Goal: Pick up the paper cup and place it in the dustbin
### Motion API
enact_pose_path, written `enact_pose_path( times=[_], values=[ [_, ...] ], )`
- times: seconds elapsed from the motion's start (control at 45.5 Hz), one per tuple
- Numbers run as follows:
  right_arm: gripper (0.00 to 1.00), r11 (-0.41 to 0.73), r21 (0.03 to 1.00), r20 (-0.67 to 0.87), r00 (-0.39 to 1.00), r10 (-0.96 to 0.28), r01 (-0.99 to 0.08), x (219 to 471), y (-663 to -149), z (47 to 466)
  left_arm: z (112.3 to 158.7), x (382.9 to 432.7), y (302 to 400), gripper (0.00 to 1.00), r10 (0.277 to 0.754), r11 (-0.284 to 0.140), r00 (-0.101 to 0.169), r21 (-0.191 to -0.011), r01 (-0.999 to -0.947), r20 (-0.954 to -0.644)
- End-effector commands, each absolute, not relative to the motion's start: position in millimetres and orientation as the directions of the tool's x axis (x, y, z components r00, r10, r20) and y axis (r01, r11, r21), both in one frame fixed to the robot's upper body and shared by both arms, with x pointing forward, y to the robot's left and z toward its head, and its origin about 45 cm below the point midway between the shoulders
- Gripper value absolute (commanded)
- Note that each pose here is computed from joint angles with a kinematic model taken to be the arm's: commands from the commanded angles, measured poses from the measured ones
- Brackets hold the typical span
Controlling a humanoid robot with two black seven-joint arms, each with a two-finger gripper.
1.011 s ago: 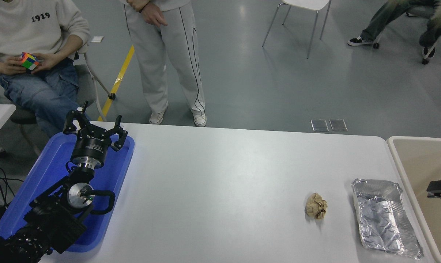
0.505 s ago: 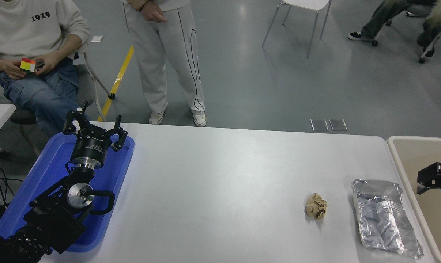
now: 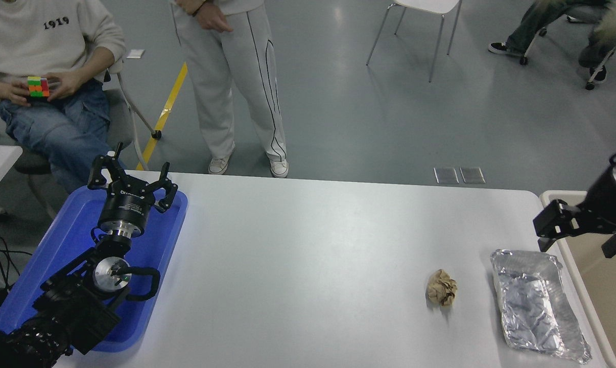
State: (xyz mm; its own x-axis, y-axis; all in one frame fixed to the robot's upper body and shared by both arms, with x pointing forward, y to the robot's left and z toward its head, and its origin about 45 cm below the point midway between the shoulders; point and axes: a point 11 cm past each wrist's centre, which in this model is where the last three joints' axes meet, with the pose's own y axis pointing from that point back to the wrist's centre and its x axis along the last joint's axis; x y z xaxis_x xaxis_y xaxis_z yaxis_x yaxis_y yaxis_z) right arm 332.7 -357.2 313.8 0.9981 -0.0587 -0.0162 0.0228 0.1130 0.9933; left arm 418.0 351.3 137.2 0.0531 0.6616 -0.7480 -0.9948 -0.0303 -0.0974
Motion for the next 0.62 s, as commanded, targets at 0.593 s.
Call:
enact_pose_path(
  times=[0.593],
  values=[
    [1.0,0.065,0.994,0.078,0.995,0.065,-0.082,347,-303,358,137.2,418.0,351.5,1.0,0.662,-0.03,0.053,-0.097,-0.9948,-0.748]
  ],
)
